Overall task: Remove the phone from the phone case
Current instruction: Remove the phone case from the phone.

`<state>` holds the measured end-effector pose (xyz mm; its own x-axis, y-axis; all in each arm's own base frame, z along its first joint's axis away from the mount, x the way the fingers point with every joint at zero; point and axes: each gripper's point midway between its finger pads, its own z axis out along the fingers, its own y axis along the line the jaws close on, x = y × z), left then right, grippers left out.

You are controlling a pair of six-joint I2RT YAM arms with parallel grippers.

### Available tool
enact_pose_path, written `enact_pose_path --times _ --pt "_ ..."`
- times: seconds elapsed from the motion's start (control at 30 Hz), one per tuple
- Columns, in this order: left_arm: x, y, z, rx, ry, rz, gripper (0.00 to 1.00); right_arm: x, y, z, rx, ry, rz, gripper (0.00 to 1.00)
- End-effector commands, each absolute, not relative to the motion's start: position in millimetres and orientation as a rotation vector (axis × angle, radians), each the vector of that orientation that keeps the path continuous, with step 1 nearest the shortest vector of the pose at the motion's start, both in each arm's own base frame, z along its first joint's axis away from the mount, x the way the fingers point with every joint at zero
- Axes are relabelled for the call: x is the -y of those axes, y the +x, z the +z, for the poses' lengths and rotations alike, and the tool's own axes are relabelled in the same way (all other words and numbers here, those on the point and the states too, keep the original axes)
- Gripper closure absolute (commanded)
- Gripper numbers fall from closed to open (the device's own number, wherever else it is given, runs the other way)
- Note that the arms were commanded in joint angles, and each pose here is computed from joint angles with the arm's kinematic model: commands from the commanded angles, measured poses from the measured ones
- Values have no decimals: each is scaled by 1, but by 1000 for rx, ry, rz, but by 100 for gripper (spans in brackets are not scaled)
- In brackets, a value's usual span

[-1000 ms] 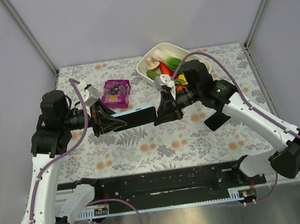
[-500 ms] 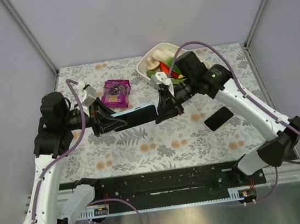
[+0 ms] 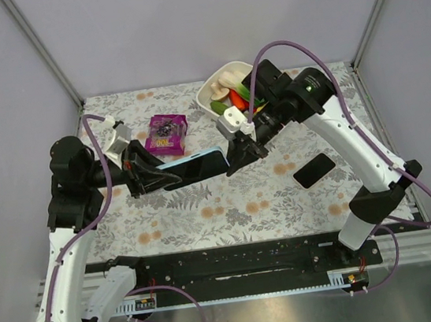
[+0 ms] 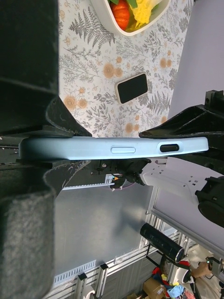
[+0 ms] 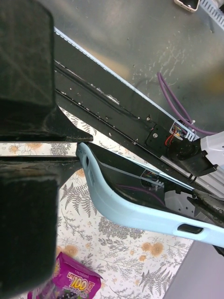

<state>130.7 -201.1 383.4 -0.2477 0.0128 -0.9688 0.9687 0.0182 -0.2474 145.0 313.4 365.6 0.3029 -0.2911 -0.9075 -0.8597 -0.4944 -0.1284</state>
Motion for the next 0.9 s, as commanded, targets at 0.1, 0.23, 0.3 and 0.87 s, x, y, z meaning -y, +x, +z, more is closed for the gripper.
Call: enact_pose_path --times 0.1,0.23,0.3,0.87 --pt "205 110 371 -1459 1106 -1518 100 -324 100 403 -708 -1985 1290 100" --pt "206 109 368 -1460 1113 -1527 100 -328 99 402 -696 -2000 1294 100" --pt "206 108 367 -1463 1115 -1535 100 -329 98 402 -691 -2005 1300 100" --pt "207 98 361 -1461 1154 -1614 100 -343 72 408 -611 -2041 1364 100"
